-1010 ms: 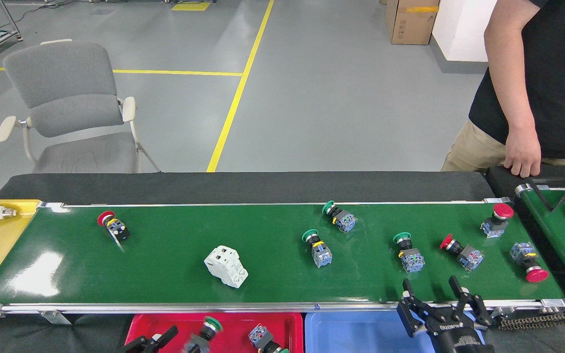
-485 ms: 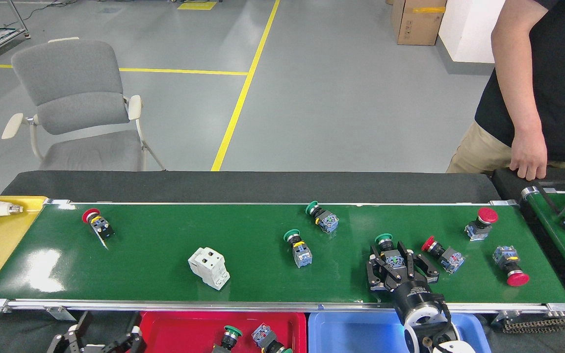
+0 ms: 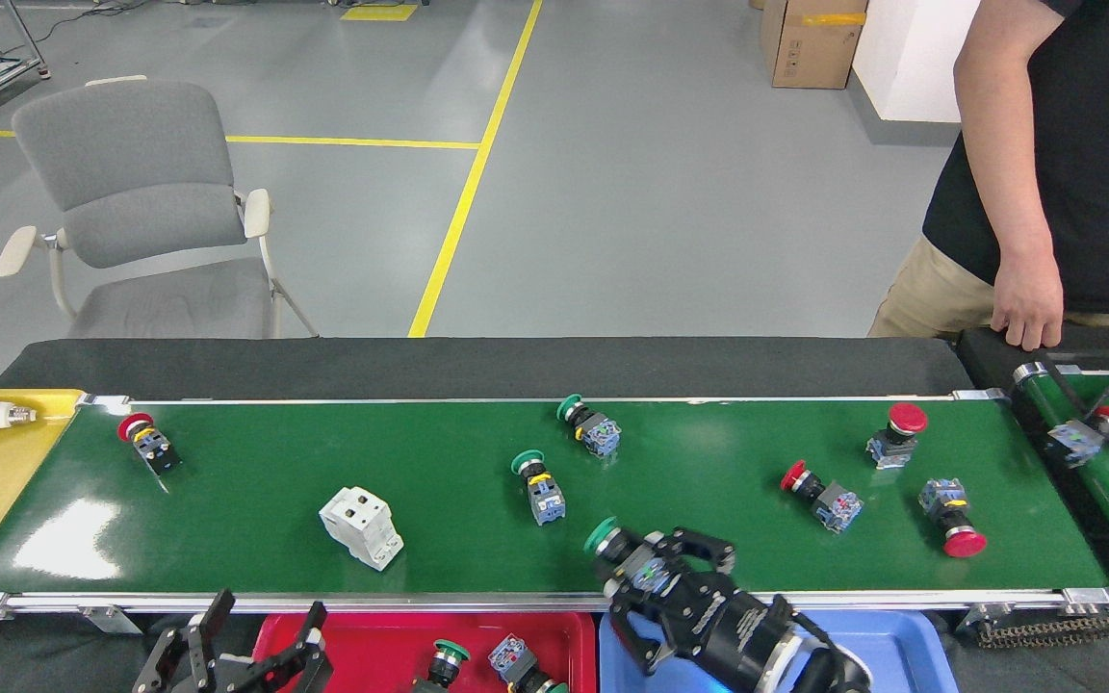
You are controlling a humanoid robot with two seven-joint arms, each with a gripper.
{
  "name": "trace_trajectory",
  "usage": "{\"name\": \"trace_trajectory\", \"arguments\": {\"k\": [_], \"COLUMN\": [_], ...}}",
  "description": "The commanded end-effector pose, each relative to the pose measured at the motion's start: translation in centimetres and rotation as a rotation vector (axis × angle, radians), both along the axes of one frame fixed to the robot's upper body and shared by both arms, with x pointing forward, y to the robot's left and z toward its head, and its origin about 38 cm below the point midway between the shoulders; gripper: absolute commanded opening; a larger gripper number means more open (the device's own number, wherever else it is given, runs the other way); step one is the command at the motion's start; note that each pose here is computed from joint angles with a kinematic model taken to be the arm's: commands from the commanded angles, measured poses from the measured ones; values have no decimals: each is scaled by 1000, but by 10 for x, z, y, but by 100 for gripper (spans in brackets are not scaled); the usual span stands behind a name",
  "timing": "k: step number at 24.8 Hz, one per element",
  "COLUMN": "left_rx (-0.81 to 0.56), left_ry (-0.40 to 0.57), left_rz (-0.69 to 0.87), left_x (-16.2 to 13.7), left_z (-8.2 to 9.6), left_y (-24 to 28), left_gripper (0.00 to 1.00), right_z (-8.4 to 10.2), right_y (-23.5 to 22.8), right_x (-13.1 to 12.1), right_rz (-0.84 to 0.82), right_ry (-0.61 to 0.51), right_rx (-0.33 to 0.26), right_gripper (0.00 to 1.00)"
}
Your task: Pick switch part from conveyor to tray
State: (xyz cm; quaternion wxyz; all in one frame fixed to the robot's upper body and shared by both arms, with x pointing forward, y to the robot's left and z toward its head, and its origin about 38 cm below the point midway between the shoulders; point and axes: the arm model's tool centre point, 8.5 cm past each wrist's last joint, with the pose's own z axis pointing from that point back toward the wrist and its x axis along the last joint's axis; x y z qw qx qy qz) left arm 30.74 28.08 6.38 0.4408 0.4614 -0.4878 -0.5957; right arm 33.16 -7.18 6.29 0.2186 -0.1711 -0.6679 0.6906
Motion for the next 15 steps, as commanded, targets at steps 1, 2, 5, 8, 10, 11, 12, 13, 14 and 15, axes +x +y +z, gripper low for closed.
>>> {"name": "trace_trajectory", "arguments": {"k": [1, 2, 5, 8, 10, 11, 12, 13, 14, 15], "left_rx": [17, 17, 17, 13, 9, 9, 9, 9, 7, 4], "left_ry": [4, 10, 43, 64, 77, 81, 84, 80, 78, 79], "left_rz": [-9, -9, -1, 23, 42, 58, 68, 71, 74, 78], "left_x": [8, 9, 9, 8, 8, 9, 10, 14, 18, 21], "left_z": [1, -1, -12, -20, -24, -26, -27, -26, -25, -26], "left_y": [1, 2, 4, 10, 14, 18, 22, 23, 24, 24], "left_gripper": [100, 100, 100, 100, 100, 100, 100, 100, 100, 100], "right_z": [7, 7, 12, 2, -11, -19, -27, -32, -33, -33], "right_y": [6, 5, -2, -63, -104, -134, -158, -176, -185, -190], "right_x": [0, -1, 3, 8, -2, -13, -26, -40, -51, -58], "right_rz": [41, 39, 5, -259, -483, -645, -782, -894, -953, -991], "right_ry": [-19, -17, -21, 34, 70, 86, 101, 104, 103, 105], "right_rx": [16, 19, 51, 148, 183, 190, 186, 175, 160, 147], "right_gripper": [100, 100, 100, 99, 98, 98, 98, 98, 98, 98]}}
